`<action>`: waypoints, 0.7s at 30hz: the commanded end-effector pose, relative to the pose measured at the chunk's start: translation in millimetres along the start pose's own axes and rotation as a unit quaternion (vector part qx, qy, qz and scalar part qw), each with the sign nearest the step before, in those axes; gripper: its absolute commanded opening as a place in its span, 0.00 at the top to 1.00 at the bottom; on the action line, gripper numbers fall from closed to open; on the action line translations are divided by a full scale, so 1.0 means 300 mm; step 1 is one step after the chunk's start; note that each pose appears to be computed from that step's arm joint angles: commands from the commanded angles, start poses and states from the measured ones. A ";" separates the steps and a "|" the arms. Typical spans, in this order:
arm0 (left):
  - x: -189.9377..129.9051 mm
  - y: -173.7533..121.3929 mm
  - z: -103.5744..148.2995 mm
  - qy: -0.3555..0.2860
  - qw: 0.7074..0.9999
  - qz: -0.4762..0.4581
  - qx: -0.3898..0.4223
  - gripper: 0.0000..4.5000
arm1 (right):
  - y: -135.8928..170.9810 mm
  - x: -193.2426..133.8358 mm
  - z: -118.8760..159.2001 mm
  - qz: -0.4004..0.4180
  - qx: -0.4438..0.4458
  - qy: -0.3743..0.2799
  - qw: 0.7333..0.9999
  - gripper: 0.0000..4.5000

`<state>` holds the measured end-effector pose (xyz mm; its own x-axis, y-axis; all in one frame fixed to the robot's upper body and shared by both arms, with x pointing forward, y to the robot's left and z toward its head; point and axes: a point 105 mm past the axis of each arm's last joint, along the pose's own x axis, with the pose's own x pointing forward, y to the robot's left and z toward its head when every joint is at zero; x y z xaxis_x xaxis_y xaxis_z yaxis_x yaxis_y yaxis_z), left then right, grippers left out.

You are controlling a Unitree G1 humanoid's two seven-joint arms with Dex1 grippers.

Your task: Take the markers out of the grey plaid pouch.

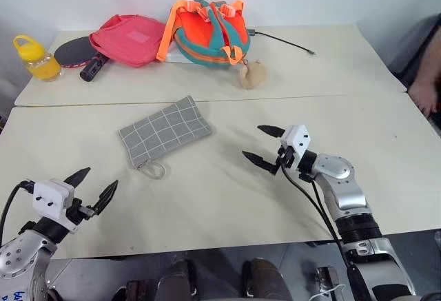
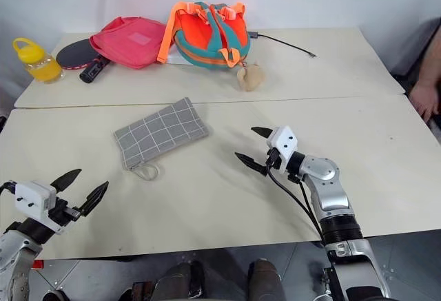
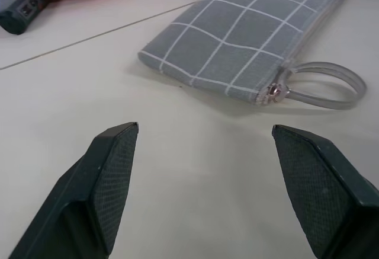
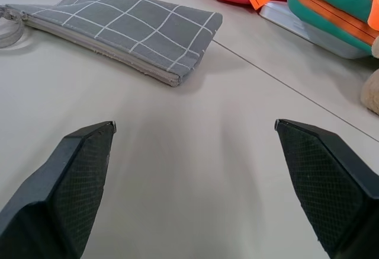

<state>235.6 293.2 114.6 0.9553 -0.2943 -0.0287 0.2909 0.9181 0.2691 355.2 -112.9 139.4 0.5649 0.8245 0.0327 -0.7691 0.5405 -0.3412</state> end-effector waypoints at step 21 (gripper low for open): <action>0.067 0.071 0.053 -0.022 0.964 -0.069 0.254 0.15 | 0.050 0.051 0.132 0.042 -0.039 -0.042 0.997 0.00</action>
<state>258.9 307.8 138.0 0.9192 -0.3925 -0.0320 0.3143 0.6822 0.6602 344.9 -96.8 157.1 0.5051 0.8623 0.0358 -0.7837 0.4756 -0.3995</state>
